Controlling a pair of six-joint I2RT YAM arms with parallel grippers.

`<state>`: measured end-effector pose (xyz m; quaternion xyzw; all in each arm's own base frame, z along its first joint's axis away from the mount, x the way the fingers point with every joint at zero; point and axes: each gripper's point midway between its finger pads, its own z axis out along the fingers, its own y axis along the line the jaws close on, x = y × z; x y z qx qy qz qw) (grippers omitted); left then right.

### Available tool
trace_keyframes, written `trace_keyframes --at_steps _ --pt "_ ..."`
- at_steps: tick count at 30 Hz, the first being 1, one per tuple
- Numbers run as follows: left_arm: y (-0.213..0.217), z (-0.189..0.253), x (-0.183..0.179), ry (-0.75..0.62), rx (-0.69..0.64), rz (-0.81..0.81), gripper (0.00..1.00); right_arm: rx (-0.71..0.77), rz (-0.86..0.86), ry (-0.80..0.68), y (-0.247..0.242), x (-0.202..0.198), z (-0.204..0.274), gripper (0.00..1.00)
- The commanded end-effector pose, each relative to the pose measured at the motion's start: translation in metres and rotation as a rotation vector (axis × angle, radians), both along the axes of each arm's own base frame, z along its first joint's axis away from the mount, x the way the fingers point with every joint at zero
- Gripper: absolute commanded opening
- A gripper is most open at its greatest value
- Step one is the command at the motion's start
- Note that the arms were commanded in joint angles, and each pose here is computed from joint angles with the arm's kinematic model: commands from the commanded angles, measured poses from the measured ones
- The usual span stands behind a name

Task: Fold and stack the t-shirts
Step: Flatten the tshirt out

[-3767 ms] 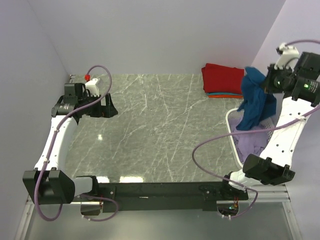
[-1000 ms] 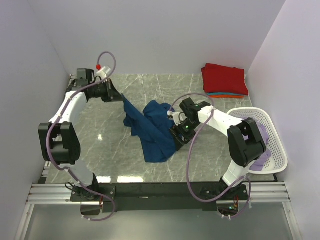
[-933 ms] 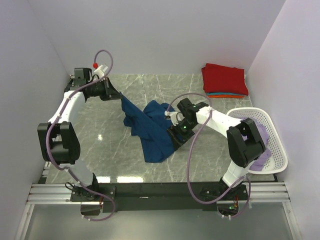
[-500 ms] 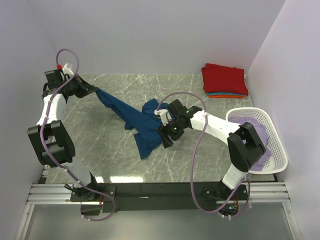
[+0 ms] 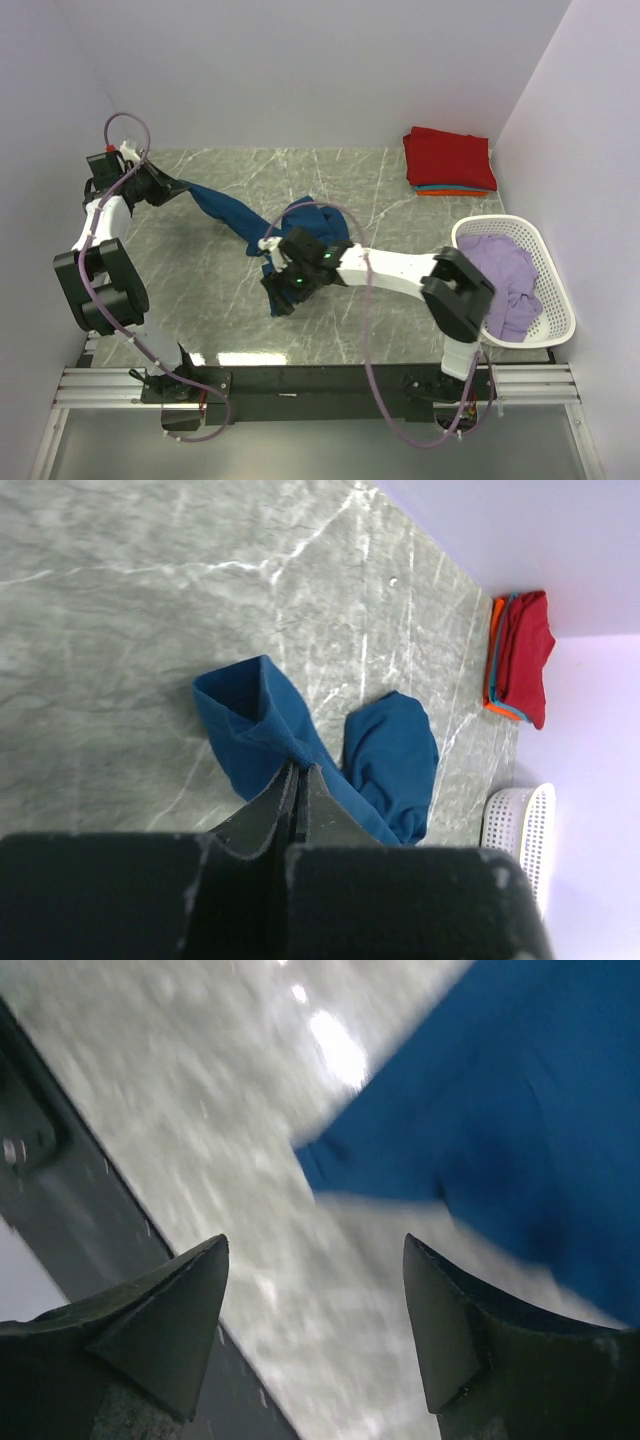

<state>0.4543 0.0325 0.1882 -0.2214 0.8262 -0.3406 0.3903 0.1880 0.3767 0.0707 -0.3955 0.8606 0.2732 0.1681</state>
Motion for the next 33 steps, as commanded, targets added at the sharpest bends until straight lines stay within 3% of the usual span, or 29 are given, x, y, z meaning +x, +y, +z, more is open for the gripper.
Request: trace_keyframes --at_steps 1,5,8,11,12,13,19,24,30,33 --pt "0.008 0.01 0.001 -0.043 0.001 0.021 0.01 -0.012 -0.089 -0.005 0.028 0.022 -0.011 0.78" --pt "0.015 0.012 -0.003 -0.047 0.002 0.03 0.01 -0.091 -0.219 -0.072 0.016 0.055 -0.032 0.76" --pt "0.018 0.015 -0.006 -0.05 0.0 0.032 0.01 -0.131 -0.259 -0.087 0.007 0.065 -0.035 0.69" --pt "0.018 0.018 -0.007 -0.059 0.006 0.03 0.01 -0.169 -0.265 -0.119 -0.005 0.069 -0.036 0.34" --pt "0.018 0.019 -0.007 -0.062 0.006 0.027 0.01 -0.2 -0.262 -0.13 -0.014 0.071 -0.037 0.07" --pt "0.017 0.018 -0.008 -0.059 0.004 0.024 0.01 -0.219 -0.264 -0.126 -0.024 0.073 -0.039 0.0" --pt "0.003 0.023 -0.023 -0.072 -0.006 -0.055 0.01 -0.238 -0.261 -0.232 -0.103 0.095 0.01 0.0" --pt "-0.012 0.033 -0.051 -0.086 0.016 -0.114 0.01 -0.179 -0.061 -0.401 -0.15 0.087 0.088 0.0" --pt "-0.014 0.025 -0.074 -0.046 0.06 -0.099 0.01 -0.148 0.248 -0.541 -0.125 0.095 0.138 0.0" --pt "-0.011 0.019 -0.073 -0.02 0.061 -0.077 0.01 -0.218 0.412 -0.422 -0.095 0.104 0.101 0.0"
